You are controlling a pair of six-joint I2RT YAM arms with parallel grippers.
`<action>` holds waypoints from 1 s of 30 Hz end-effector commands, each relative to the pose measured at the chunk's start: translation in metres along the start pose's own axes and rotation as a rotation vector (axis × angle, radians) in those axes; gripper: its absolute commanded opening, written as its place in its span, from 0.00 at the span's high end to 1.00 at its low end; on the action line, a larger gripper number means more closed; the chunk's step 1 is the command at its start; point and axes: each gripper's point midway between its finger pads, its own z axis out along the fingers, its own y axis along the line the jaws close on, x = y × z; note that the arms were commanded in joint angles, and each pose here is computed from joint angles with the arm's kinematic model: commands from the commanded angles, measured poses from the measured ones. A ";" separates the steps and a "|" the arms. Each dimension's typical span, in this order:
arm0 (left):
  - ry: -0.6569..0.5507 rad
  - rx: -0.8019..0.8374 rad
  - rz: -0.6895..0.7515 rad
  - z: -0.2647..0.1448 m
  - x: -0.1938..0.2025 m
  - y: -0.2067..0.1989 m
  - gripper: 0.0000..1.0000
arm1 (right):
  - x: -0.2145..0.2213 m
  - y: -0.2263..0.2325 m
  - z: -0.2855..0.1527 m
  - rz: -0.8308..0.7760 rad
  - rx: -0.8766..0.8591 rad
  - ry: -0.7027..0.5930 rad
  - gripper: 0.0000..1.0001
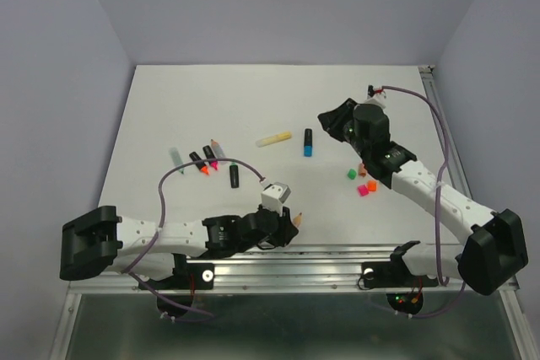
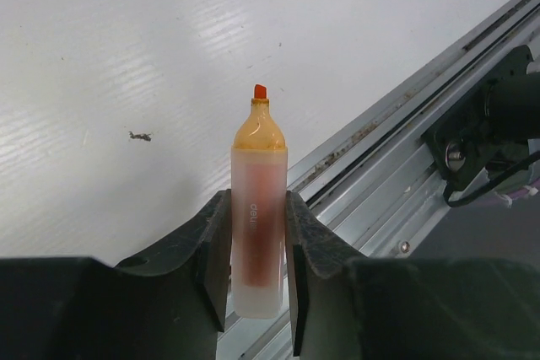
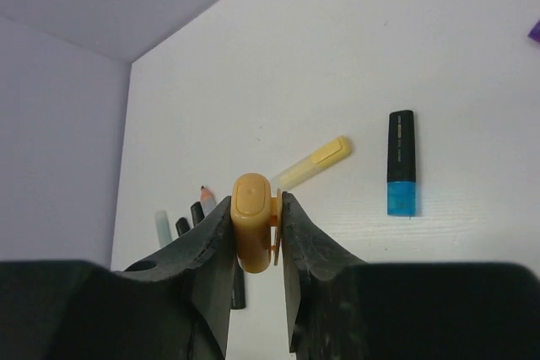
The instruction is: Open the pen caps
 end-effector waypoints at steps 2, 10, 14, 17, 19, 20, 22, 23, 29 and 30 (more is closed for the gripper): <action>-0.063 -0.009 -0.052 -0.003 -0.017 -0.008 1.00 | -0.018 0.017 0.008 -0.022 -0.026 -0.046 0.99; -0.165 -0.208 -0.098 -0.005 -0.067 0.026 1.00 | 0.030 -0.049 0.009 -0.098 0.110 0.081 0.99; -0.199 -0.337 -0.164 -0.003 -0.095 0.076 1.00 | 0.063 -0.094 0.001 -0.126 0.218 0.182 0.98; -0.234 -0.394 -0.174 -0.004 -0.111 0.093 1.00 | 0.081 -0.122 -0.006 -0.142 0.278 0.225 0.98; -0.247 -0.433 -0.191 -0.003 -0.120 0.108 1.00 | 0.091 -0.137 -0.010 -0.144 0.316 0.249 0.98; -0.244 -0.442 -0.194 -0.002 -0.120 0.112 1.00 | 0.094 -0.142 -0.011 -0.146 0.325 0.255 0.98; -0.224 -0.480 -0.207 -0.002 -0.121 0.126 1.00 | 0.100 -0.149 -0.014 -0.148 0.340 0.272 0.97; -0.211 -0.500 -0.203 0.000 -0.119 0.133 1.00 | 0.105 -0.155 -0.016 -0.151 0.350 0.285 0.97; -0.138 -0.575 -0.205 0.016 -0.111 0.160 1.00 | 0.122 -0.181 -0.026 -0.174 0.424 0.338 0.94; -0.125 -0.586 -0.206 0.018 -0.109 0.164 1.00 | 0.124 -0.184 -0.028 -0.178 0.437 0.348 0.94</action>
